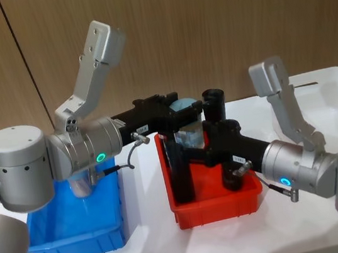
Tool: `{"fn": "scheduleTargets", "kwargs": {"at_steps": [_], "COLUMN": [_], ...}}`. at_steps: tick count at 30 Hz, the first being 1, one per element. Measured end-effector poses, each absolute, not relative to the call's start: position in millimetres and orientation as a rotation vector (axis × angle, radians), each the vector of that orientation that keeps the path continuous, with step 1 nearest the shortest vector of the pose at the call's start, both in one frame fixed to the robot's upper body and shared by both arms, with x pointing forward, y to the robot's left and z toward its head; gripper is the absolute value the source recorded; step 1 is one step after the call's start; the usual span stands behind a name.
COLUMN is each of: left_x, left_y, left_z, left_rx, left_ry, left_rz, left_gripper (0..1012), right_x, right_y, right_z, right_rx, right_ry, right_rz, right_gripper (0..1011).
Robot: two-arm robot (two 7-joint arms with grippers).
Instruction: Pick the cotton swabs from the blue box and place them into the white box.
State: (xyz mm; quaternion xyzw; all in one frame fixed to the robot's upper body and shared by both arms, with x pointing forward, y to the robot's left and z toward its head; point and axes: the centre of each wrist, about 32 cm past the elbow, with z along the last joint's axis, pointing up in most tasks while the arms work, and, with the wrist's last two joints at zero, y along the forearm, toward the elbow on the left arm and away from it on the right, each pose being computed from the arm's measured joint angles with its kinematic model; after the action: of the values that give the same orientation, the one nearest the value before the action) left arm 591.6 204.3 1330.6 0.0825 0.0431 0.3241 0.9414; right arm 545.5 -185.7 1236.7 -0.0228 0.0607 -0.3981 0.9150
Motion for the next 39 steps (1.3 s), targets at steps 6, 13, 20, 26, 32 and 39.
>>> {"fn": "scheduleTargets", "kwargs": {"at_steps": [6, 13, 20, 26, 32, 39], "left_x": [591.6, 591.6, 591.6, 591.6, 591.6, 591.6], "left_y": [204.3, 204.3, 204.3, 204.4, 204.4, 204.2], "left_z": [1330.6, 1330.6, 1330.6, 1330.7, 1330.7, 1330.5], "left_rx": [0.168, 0.168, 0.168, 0.168, 0.168, 0.169], "left_ry": [0.088, 0.088, 0.088, 0.088, 0.087, 0.088], "left_rz": [0.661, 0.661, 0.661, 0.661, 0.662, 0.661], "left_gripper": [643, 643, 643, 641, 643, 734], "right_x": [548.8, 552.0, 554.2, 555.0, 555.5, 555.9], "right_y": [-182.6, -179.1, -176.6, -175.6, -174.9, -174.3], "right_z": [1236.5, 1236.6, 1236.9, 1237.0, 1237.6, 1238.4], "right_rx": [-0.05, -0.053, -0.055, -0.057, -0.056, -0.053], "right_ry": [0.122, 0.116, 0.107, 0.099, 0.095, 0.089], "right_rz": [-0.814, -0.808, -0.803, -0.804, -0.806, -0.807], "right_gripper": [1002, 963, 761, 624, 623, 623]}}
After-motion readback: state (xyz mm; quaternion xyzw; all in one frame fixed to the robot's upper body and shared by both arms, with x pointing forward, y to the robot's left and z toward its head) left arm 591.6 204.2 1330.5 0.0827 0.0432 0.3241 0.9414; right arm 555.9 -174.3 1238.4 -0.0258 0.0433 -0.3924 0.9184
